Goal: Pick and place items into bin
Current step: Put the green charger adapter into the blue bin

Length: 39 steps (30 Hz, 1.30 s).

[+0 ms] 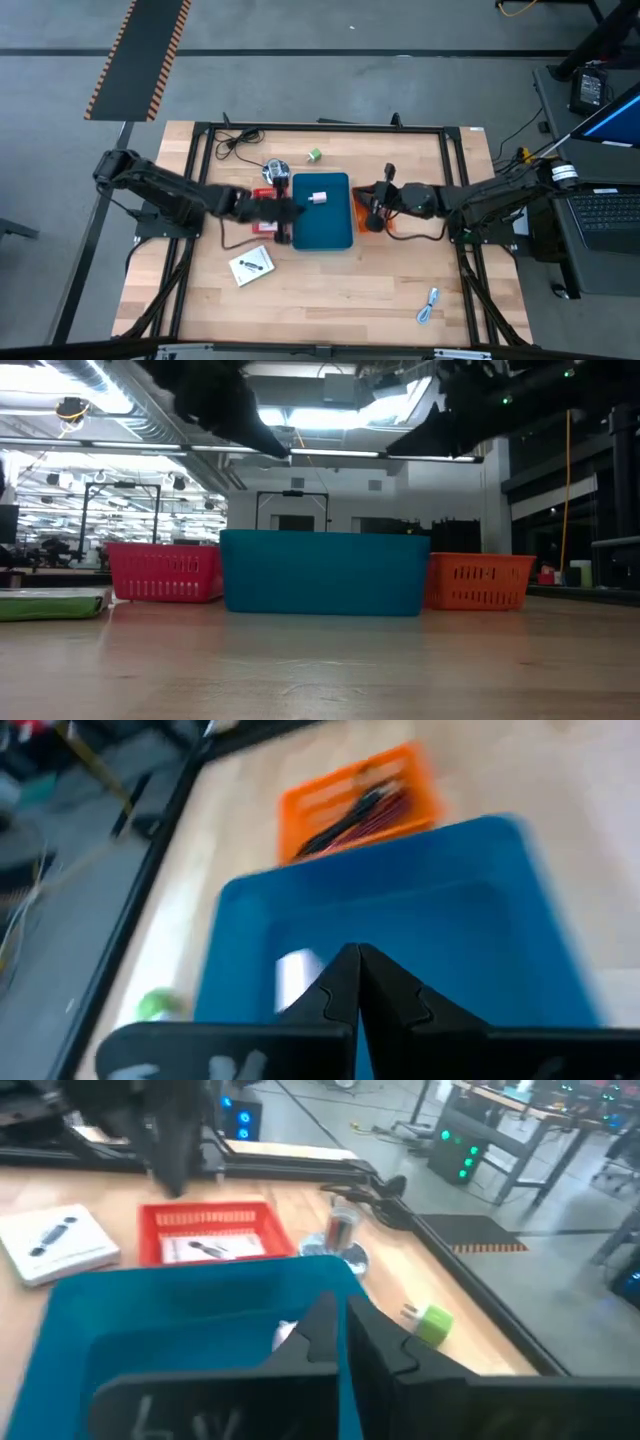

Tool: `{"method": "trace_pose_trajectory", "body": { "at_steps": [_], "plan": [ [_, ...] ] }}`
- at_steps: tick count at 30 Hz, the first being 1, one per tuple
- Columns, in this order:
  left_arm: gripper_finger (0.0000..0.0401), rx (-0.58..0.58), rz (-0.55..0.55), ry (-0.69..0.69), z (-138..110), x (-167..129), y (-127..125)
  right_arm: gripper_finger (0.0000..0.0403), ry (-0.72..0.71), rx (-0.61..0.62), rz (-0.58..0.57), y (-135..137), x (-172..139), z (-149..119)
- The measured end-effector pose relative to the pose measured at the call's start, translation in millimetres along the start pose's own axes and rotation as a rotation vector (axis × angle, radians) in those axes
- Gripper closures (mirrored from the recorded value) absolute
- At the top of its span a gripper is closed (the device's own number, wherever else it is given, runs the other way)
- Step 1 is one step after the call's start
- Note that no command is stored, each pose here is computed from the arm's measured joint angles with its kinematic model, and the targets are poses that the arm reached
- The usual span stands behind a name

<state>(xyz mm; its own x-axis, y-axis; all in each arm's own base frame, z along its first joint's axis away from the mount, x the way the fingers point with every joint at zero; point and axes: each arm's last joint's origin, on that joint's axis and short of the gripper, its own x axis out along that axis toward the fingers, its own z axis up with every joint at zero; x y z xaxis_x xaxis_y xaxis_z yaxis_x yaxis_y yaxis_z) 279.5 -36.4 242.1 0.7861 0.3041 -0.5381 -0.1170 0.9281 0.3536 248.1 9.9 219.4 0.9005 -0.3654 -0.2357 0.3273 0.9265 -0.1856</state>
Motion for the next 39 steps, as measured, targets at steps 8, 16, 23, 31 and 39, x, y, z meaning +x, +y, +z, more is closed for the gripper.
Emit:
{"method": "trace_pose_trajectory", "body": {
  "at_steps": [8,16,23,31,39],
  "plan": [
    [0.0398,-0.124,0.111,0.039,18,9,71,0.038,0.028,0.014,-0.076,-18,7,-3],
    [0.0376,-0.029,0.186,0.075,13,13,100,0.0375,0.055,0.008,-0.123,-30,11,-7],
    [0.0317,0.04,0.207,0.107,8,17,109,0.0375,0.062,-0.017,-0.158,-40,14,-7],
    [0.0236,0.038,0.271,0.143,4,19,120,0.0375,-0.008,-0.071,-0.212,-51,16,0],
    [0.0185,0.082,0.393,0.189,-1,19,139,0.0375,-0.014,-0.069,-0.172,-51,17,0]
  ]
}}
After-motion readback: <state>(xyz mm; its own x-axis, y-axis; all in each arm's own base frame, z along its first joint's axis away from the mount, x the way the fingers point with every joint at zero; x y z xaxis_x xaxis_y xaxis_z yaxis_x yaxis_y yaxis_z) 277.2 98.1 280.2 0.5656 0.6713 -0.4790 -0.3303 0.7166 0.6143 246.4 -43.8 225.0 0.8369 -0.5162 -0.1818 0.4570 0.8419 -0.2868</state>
